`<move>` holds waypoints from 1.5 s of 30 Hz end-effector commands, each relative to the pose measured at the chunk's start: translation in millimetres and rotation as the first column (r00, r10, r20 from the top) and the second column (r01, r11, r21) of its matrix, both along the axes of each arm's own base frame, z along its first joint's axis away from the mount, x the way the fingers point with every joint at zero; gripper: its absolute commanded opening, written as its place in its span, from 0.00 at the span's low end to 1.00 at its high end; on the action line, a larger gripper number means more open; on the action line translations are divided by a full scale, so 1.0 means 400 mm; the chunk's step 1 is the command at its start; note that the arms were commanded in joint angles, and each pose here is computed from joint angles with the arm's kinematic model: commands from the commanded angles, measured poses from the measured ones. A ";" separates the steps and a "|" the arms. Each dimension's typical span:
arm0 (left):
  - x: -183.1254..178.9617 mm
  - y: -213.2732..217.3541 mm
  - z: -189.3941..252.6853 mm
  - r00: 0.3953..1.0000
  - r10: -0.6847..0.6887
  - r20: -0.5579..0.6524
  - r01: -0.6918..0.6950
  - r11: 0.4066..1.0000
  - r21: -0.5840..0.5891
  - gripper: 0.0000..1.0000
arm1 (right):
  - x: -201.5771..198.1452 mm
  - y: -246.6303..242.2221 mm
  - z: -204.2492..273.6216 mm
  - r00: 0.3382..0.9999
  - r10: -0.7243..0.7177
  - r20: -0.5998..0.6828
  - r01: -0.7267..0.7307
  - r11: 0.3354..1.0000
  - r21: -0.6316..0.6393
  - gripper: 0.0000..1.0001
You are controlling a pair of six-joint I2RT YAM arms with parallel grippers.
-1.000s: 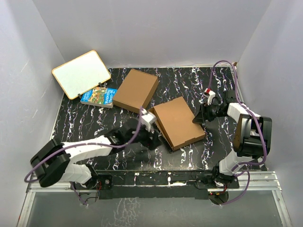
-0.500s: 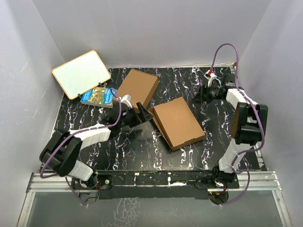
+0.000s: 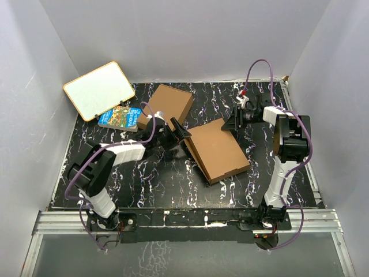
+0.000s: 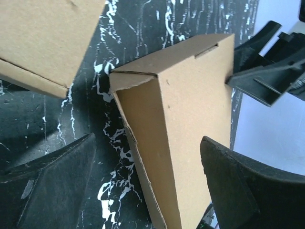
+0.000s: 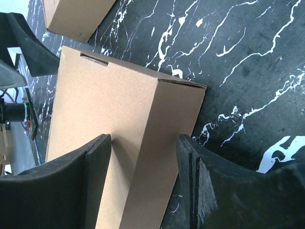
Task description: Fold the paper box
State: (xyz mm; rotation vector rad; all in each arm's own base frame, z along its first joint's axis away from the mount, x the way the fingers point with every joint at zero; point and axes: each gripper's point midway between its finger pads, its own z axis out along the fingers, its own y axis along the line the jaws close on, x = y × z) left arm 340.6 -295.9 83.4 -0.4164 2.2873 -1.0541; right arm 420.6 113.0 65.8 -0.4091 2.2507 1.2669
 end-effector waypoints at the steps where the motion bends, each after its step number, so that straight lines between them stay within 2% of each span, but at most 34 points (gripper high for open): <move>1: 0.038 0.002 0.002 0.998 0.058 -0.038 -0.058 0.998 0.020 0.86 | 0.020 0.004 0.039 0.999 0.010 0.053 -0.012 1.000 0.024 0.60; 4: 0.055 -0.003 -0.011 0.996 0.068 -0.053 -0.066 0.997 0.044 0.85 | 0.017 0.011 0.031 0.998 0.020 0.054 -0.021 1.000 0.018 0.58; 10: 0.071 -0.023 -0.035 0.996 0.057 -0.071 -0.054 0.998 0.042 0.75 | 0.006 0.032 0.020 0.998 0.048 0.049 -0.048 0.999 0.012 0.56; 15: 0.077 -0.041 -0.038 0.997 0.026 -0.071 -0.024 0.999 0.027 0.62 | -0.002 0.049 0.008 0.997 0.066 0.043 -0.066 0.998 -0.001 0.55; 20: 0.072 -0.063 -0.026 0.998 -0.006 -0.062 0.008 1.000 0.019 0.41 | -0.012 0.068 -0.004 0.996 0.086 0.035 -0.085 0.996 -0.010 0.52; 24: 0.065 -0.080 -0.020 0.998 -0.022 -0.053 0.025 0.998 0.065 0.26 | -0.022 0.082 -0.014 0.994 0.101 0.030 -0.100 0.995 -0.018 0.51; 26: 0.058 -0.086 -0.024 0.998 -0.030 -0.054 0.035 0.994 0.100 0.14 | -0.024 0.083 -0.014 0.994 0.102 0.031 -0.102 0.995 -0.020 0.51; 28: 0.050 -0.090 -0.030 0.998 -0.031 -0.060 0.038 0.992 0.121 0.11 | -0.026 0.083 -0.016 0.994 0.103 0.029 -0.102 0.995 -0.019 0.50; 31: 0.044 -0.092 -0.030 0.998 -0.041 -0.054 0.048 0.990 0.135 0.11 | -0.028 0.082 -0.019 0.994 0.103 0.029 -0.103 0.994 -0.022 0.50; 35: 0.036 -0.080 -0.007 0.997 -0.074 0.004 0.072 0.984 0.164 0.22 | -0.029 0.080 -0.019 0.994 0.104 0.033 -0.103 0.994 -0.029 0.50; 38: 0.024 -0.058 0.020 0.992 -0.096 0.080 0.081 0.981 0.179 0.46 | -0.029 0.079 -0.012 0.993 0.107 0.044 -0.106 0.994 -0.034 0.51; 40: 0.009 -0.046 0.051 0.984 -0.117 0.138 0.092 0.981 0.173 0.59 | -0.028 0.080 -0.001 0.992 0.111 0.059 -0.109 0.993 -0.036 0.52; 42: -0.007 -0.030 0.078 0.974 -0.130 0.187 0.098 0.980 0.174 0.66 | -0.028 0.080 0.017 0.990 0.118 0.080 -0.115 0.993 -0.037 0.55; 45: -0.036 -0.015 0.121 0.952 -0.170 0.255 0.128 0.977 0.172 0.71 | -0.022 0.053 0.059 0.986 0.106 0.132 -0.101 0.994 -0.047 0.64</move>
